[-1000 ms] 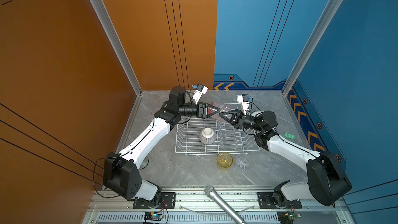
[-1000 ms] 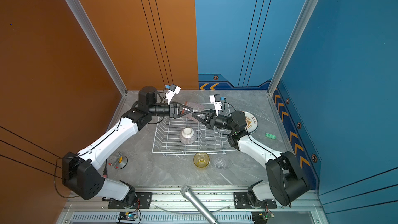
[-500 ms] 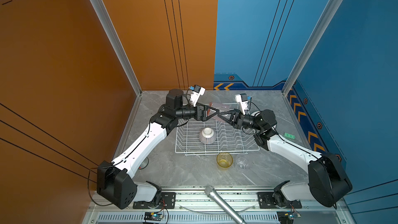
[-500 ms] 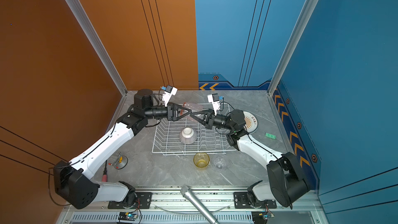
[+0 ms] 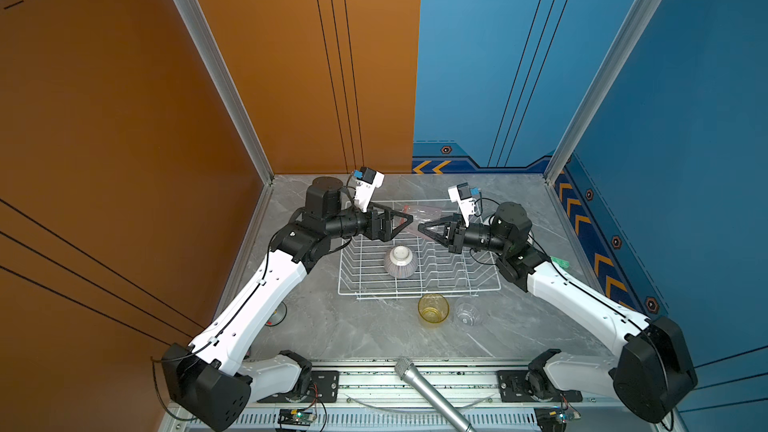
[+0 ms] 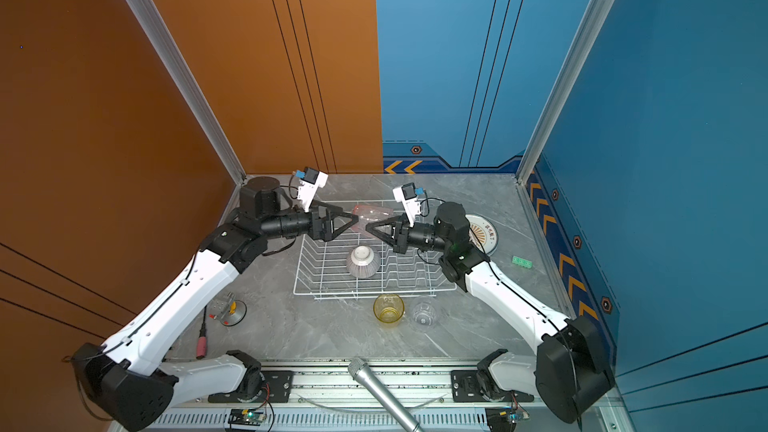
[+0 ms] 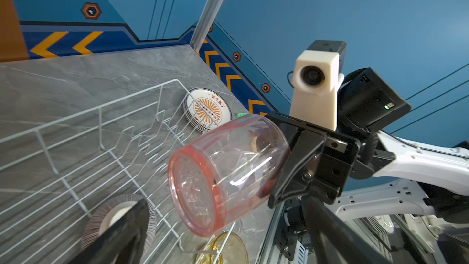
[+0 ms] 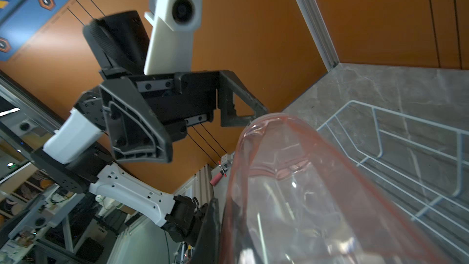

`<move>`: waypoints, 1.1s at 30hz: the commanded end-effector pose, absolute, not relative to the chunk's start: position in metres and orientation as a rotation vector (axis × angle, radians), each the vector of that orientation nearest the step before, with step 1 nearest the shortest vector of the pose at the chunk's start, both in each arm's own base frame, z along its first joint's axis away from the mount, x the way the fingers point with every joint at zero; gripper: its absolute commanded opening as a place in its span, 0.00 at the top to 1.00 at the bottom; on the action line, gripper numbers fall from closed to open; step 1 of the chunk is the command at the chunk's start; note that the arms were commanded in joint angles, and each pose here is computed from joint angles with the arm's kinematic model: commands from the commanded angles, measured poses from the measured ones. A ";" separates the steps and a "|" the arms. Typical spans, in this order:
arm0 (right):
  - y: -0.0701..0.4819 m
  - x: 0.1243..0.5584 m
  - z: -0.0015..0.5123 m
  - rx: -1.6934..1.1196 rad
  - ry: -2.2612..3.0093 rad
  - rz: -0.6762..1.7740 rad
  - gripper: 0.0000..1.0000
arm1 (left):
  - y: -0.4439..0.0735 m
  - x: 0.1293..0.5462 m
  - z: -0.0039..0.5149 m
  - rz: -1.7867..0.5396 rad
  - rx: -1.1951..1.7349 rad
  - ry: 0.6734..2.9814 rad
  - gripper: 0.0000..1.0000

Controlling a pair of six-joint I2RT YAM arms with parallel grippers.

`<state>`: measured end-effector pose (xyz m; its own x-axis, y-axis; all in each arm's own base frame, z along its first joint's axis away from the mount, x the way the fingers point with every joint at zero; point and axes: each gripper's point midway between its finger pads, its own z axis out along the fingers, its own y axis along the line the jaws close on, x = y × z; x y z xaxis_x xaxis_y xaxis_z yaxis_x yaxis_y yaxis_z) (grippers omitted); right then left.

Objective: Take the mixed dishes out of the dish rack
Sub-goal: 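Close the right gripper on the pink cup and open the left gripper, then carry the pink cup with the right gripper down toward the table front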

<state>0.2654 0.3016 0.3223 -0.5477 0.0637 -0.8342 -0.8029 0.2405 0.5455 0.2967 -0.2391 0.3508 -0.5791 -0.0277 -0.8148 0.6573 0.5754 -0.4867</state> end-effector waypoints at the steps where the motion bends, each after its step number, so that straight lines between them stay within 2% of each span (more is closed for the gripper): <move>1: 0.297 0.233 0.286 -0.923 1.938 1.088 1.00 | -0.193 0.308 0.321 -0.707 0.388 2.113 0.04; 8: 0.312 0.177 0.252 -1.310 2.055 0.722 1.00 | -0.147 0.320 0.294 -0.447 0.224 2.180 0.04; 17: 0.333 0.136 0.213 -1.641 2.071 0.412 1.00 | -0.141 0.321 0.278 -0.403 0.211 2.227 0.04; 25: 0.347 0.117 0.175 -1.857 2.083 0.257 1.00 | -0.140 0.322 0.268 -0.388 0.214 2.251 0.04; 33: 0.358 0.116 0.150 -1.951 2.094 0.163 1.00 | -0.142 0.325 0.258 -0.367 0.235 2.276 0.04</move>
